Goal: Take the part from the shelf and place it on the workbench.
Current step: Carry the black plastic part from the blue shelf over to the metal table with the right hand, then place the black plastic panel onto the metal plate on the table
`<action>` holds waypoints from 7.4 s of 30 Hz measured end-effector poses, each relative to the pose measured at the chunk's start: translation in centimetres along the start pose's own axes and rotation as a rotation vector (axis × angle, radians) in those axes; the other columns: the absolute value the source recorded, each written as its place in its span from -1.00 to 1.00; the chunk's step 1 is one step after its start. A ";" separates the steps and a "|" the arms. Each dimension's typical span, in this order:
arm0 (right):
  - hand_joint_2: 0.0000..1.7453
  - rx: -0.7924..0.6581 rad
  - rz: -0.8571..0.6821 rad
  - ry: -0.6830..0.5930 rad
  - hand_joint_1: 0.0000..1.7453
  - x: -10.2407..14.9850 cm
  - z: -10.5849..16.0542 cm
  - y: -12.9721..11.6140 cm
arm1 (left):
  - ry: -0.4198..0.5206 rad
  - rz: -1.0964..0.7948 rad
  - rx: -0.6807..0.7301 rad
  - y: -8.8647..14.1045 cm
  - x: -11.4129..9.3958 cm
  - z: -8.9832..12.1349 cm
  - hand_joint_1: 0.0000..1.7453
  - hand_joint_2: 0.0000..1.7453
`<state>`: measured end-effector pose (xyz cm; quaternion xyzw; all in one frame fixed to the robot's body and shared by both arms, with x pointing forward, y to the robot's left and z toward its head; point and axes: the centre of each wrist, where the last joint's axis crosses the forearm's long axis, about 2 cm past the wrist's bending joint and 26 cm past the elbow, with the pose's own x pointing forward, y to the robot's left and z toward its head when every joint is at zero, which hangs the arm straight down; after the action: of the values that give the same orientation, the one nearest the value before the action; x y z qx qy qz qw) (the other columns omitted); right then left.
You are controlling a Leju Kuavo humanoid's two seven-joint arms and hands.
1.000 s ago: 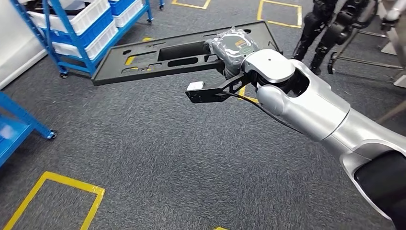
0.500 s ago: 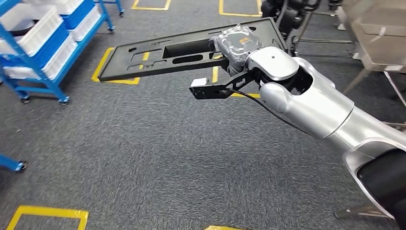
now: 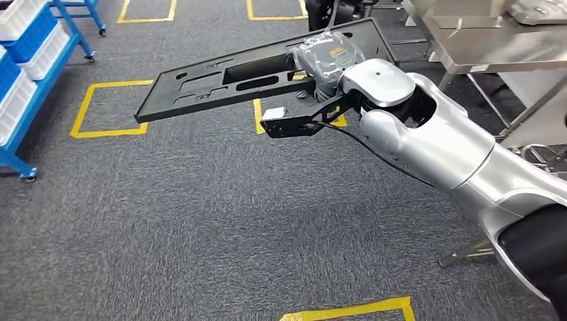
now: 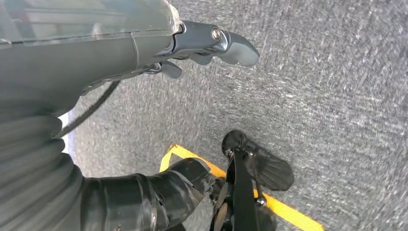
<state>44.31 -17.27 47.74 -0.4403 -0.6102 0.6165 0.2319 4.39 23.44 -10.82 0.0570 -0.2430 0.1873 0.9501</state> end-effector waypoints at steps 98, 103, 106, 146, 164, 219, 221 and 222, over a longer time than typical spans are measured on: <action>1.00 0.078 0.084 0.196 1.00 -8.7 4.5 1.5 | 0.051 -0.070 -0.021 0.3 0.1 -0.1 -1.00 1.00; 1.00 0.063 0.089 0.197 1.00 -8.8 4.5 0.9 | 0.048 -0.068 -0.023 0.2 0.2 -0.1 -1.00 1.00; 1.00 0.059 0.089 0.199 1.00 -8.9 4.6 0.8 | 0.047 -0.067 -0.023 0.2 0.3 -0.2 -1.00 1.00; 1.00 0.072 0.084 0.169 1.00 -8.2 4.0 1.7 | 0.080 -0.068 -0.002 0.3 0.1 -0.1 -1.00 1.00; 1.00 0.083 0.081 0.180 1.00 -8.6 4.1 2.0 | 0.094 -0.062 0.004 0.1 0.1 0.0 -1.00 1.00; 1.00 0.144 0.086 0.082 1.00 -5.1 1.9 3.8 | 0.108 -0.024 -0.019 0.2 0.3 -0.2 -1.00 1.00; 1.00 0.152 0.085 0.073 1.00 -4.8 1.7 4.1 | 0.112 -0.023 -0.016 0.2 0.2 -0.1 -1.00 1.00; 1.00 0.151 0.083 0.070 1.00 -4.7 1.7 4.3 | 0.114 -0.023 -0.015 0.2 0.1 -0.1 -1.00 1.00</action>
<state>46.36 -22.64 44.66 -0.4677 -0.5346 0.6541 0.2600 4.43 23.71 -10.84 0.0418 -0.1893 0.1774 0.9648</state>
